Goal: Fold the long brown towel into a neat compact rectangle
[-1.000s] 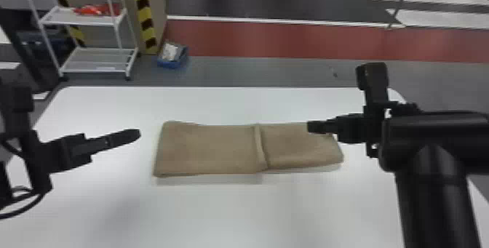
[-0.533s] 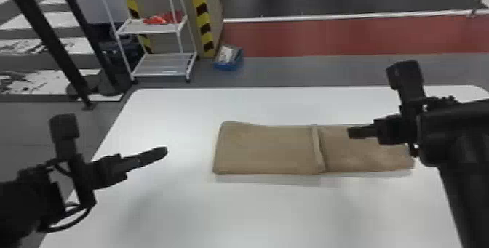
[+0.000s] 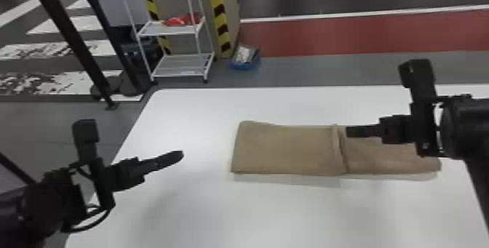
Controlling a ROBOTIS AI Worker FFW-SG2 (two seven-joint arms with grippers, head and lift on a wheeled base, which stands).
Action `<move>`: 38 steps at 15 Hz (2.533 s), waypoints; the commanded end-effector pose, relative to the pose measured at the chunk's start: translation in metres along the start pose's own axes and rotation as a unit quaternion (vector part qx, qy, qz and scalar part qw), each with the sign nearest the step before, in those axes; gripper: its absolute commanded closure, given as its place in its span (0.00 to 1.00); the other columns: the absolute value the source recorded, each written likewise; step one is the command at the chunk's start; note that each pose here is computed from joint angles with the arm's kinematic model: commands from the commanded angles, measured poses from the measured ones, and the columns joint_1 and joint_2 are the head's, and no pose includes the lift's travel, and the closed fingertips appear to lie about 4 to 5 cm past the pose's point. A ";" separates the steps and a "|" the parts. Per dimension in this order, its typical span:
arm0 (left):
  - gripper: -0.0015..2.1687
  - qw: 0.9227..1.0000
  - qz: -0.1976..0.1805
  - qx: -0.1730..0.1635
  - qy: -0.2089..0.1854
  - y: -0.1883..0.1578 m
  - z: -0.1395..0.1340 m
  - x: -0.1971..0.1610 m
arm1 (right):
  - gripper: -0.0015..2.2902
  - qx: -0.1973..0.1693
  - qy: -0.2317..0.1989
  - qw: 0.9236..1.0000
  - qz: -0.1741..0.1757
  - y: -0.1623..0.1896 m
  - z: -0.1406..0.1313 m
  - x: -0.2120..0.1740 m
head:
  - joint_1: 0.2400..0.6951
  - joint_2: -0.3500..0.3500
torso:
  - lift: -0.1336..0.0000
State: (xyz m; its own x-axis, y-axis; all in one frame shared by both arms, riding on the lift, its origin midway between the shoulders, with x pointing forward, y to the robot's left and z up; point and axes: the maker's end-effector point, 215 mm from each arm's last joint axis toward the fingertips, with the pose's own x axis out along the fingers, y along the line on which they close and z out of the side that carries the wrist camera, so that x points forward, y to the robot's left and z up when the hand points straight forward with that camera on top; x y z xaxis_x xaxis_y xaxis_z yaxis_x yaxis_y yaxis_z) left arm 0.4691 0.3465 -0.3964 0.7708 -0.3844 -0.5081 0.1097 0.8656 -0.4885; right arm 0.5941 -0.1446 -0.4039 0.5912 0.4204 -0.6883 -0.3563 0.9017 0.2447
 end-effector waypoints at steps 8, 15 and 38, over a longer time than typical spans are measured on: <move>0.04 1.000 0.000 -0.002 0.001 0.001 -0.006 0.000 | 0.21 0.063 0.029 0.996 0.050 0.015 -0.021 0.009 | 1.00 0.80 | 0.07; 0.04 1.000 0.000 -0.004 0.003 0.001 -0.010 0.000 | 0.27 0.039 0.053 0.996 0.052 0.026 -0.032 0.024 | 1.00 0.83 | 0.07; 0.04 1.000 0.009 -0.008 0.004 0.012 -0.015 -0.009 | 0.17 -0.007 0.063 0.997 0.034 0.036 -0.031 0.029 | 1.00 0.86 | 0.07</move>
State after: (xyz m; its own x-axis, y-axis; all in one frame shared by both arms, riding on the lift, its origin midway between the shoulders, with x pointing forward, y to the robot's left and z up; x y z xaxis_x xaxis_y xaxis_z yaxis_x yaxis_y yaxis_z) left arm 0.4543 0.3549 -0.4076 0.7678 -0.3721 -0.5216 0.0873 0.8672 -0.4902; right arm 0.5773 -0.1086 -0.4375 0.4716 0.4531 -0.7565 -0.3972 0.8751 0.2765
